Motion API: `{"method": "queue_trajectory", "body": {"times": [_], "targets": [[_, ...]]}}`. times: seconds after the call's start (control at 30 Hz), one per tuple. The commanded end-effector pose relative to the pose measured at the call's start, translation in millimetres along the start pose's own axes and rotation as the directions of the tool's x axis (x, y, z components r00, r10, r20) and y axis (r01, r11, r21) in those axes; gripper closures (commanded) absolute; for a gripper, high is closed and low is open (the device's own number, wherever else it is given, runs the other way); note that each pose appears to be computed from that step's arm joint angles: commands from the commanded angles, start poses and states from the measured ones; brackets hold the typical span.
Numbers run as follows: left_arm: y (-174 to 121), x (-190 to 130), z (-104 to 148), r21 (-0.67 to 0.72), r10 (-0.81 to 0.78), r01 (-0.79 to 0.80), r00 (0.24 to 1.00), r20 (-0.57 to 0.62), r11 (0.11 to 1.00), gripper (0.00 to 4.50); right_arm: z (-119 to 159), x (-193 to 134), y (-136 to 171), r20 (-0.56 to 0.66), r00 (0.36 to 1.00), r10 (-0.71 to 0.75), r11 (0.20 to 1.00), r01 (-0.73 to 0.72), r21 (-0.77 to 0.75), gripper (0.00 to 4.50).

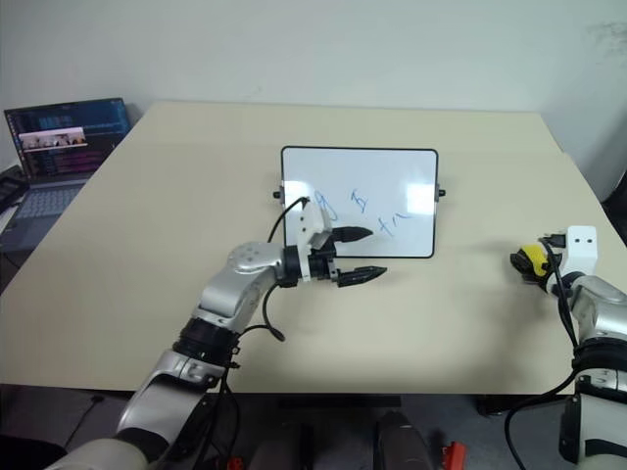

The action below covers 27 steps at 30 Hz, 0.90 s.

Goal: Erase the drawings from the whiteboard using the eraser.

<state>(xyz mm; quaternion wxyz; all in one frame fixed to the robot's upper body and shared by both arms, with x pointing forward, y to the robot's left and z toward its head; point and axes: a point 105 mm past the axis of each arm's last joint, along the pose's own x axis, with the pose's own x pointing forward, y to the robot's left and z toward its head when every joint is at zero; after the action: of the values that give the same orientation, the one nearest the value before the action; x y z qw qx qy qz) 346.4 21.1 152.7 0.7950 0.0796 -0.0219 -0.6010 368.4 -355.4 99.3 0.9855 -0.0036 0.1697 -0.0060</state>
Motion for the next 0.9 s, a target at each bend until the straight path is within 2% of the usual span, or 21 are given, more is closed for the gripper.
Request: {"method": "queue_trajectory", "body": {"times": [0.03,0.53,0.63,0.9], "targets": [[4.2,-0.7,17.6,0.045,0.012,-0.014,0.999,0.042,0.999,0.00,23.3,-4.0,-3.7,0.062,0.998,0.003,0.999,0.000,-0.042,0.19],[3.3,-4.0,17.6,0.046,0.010,-0.012,0.999,0.039,0.999,0.00,29.8,-9.5,-1.4,-0.018,0.998,0.052,0.996,-0.054,-0.072,0.19],[0.8,-4.0,18.4,0.065,-0.012,0.010,1.000,0.023,0.998,0.00,30.3,-12.3,-9.7,-0.081,0.997,0.003,0.993,-0.013,-0.120,0.19],[-9.4,-4.7,38.3,0.109,-0.088,0.084,0.996,0.031,0.990,0.00,39.7,-16.6,-2.8,-0.154,0.986,0.056,0.990,-0.075,-0.119,0.19]]}}
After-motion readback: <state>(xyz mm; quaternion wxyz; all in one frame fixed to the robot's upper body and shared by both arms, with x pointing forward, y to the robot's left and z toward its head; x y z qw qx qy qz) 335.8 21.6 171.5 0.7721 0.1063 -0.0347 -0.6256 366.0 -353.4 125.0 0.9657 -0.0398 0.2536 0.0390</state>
